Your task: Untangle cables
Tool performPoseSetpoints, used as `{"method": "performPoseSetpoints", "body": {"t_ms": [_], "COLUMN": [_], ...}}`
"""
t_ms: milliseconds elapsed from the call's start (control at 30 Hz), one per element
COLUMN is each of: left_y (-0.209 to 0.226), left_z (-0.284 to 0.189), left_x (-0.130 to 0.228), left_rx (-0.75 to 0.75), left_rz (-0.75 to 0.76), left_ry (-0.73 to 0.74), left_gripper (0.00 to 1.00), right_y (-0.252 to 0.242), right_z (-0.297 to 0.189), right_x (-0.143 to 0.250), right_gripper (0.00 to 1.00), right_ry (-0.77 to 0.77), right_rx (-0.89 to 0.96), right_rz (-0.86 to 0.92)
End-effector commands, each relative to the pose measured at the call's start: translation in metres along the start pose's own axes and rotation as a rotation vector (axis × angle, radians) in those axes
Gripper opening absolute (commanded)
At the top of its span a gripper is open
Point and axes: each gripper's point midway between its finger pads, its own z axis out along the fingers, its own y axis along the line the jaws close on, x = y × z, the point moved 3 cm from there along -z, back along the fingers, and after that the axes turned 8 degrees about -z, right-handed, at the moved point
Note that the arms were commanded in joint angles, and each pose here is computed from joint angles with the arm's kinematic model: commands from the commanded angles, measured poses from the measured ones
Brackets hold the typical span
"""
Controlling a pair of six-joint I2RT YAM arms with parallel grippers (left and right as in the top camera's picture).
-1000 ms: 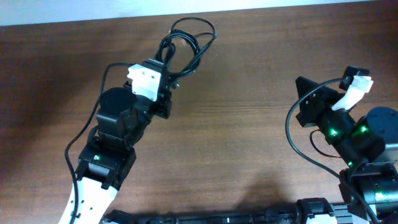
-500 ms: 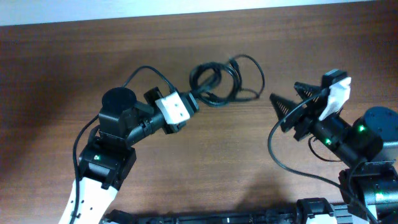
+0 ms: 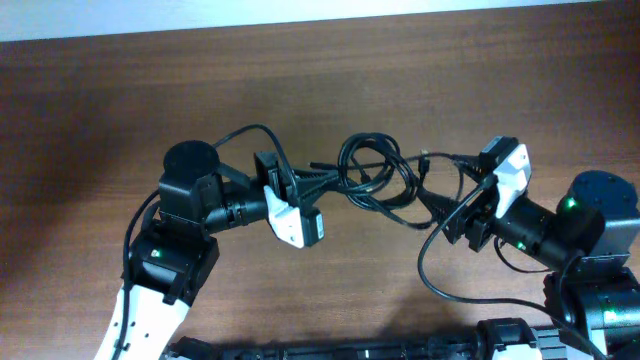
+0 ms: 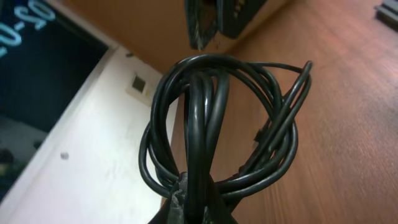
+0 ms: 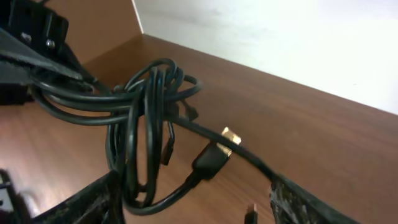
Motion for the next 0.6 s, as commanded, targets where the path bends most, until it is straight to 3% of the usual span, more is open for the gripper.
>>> {"method": "performPoseSetpoints", "body": {"t_ms": [0,300,567], "left_y": [-0.006,-0.011,0.003], "left_z": [-0.005,-0.011,-0.031], "left_x": [-0.020,-0.033,-0.018], "left_rx": [0.040,0.067,-0.003], "left_rz": [0.103,0.162,0.136], "left_ry": [-0.105,-0.175,-0.099], "left_gripper": [0.00,0.00,0.00], "right_y": [0.006,0.006,0.006], "right_z": [-0.004,-0.004,-0.004], "right_x": [-0.007,-0.004,-0.006], "right_gripper": [0.73,0.65,0.73], "right_ry": [-0.022,-0.010,-0.017], "right_rx": [-0.026,-0.022,-0.023], "right_rz": [-0.057,-0.127,-0.139]}}
